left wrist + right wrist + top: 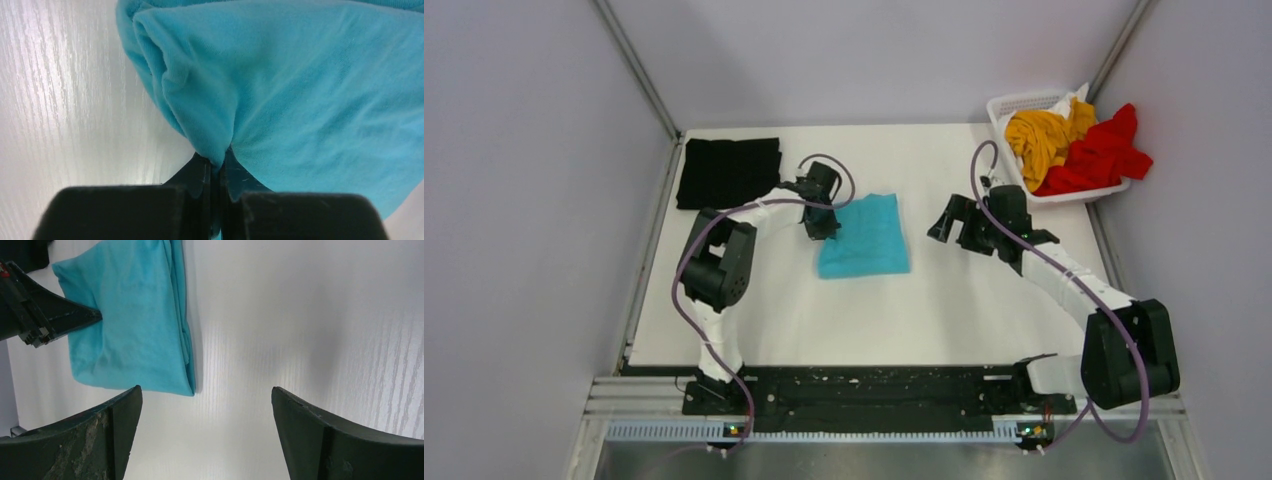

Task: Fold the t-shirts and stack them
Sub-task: Put the neatly folded tshirt into the corner of the board with the left arm

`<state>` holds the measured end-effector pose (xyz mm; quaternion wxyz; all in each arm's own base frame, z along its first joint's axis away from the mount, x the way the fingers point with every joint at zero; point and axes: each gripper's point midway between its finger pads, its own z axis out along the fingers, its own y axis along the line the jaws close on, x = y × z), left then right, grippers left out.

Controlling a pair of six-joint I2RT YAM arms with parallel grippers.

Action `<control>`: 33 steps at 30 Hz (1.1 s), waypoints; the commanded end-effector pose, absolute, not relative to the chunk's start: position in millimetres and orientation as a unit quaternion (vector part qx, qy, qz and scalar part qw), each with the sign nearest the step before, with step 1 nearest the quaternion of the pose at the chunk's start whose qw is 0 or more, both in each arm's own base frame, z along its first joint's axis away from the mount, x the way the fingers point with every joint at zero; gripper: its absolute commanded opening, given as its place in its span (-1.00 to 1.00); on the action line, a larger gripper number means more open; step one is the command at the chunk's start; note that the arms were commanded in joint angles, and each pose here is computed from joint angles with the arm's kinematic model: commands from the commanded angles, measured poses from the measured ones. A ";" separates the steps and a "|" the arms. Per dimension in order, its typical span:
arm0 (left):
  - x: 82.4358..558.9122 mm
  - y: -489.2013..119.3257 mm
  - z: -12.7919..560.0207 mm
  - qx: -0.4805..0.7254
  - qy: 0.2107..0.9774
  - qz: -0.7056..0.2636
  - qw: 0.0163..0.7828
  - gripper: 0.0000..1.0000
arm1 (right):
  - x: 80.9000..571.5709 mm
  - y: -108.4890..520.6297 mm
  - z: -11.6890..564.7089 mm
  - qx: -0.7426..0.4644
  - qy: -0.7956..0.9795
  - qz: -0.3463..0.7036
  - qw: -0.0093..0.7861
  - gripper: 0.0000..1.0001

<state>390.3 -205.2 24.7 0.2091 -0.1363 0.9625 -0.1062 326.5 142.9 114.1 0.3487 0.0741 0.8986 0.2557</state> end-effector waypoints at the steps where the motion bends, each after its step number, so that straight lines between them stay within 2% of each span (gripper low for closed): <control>1: 373.1 -176.9 -19.7 -0.126 0.979 0.009 0.160 -1.00 | 333.5 136.1 123.7 0.067 0.890 0.250 0.374 0.97; 12: 485.8 -115.6 83.2 -0.034 0.913 0.200 0.353 -1.00 | 344.5 129.7 123.1 0.059 0.889 0.240 0.385 0.97; 22: 544.1 -66.2 161.5 0.033 0.843 0.310 0.438 -1.00 | 361.6 127.3 133.1 0.049 0.885 0.230 0.401 0.97; 33: 571.2 -26.1 225.6 0.042 0.812 0.330 0.479 -1.00 | 366.4 121.8 132.3 0.054 0.887 0.223 0.401 0.97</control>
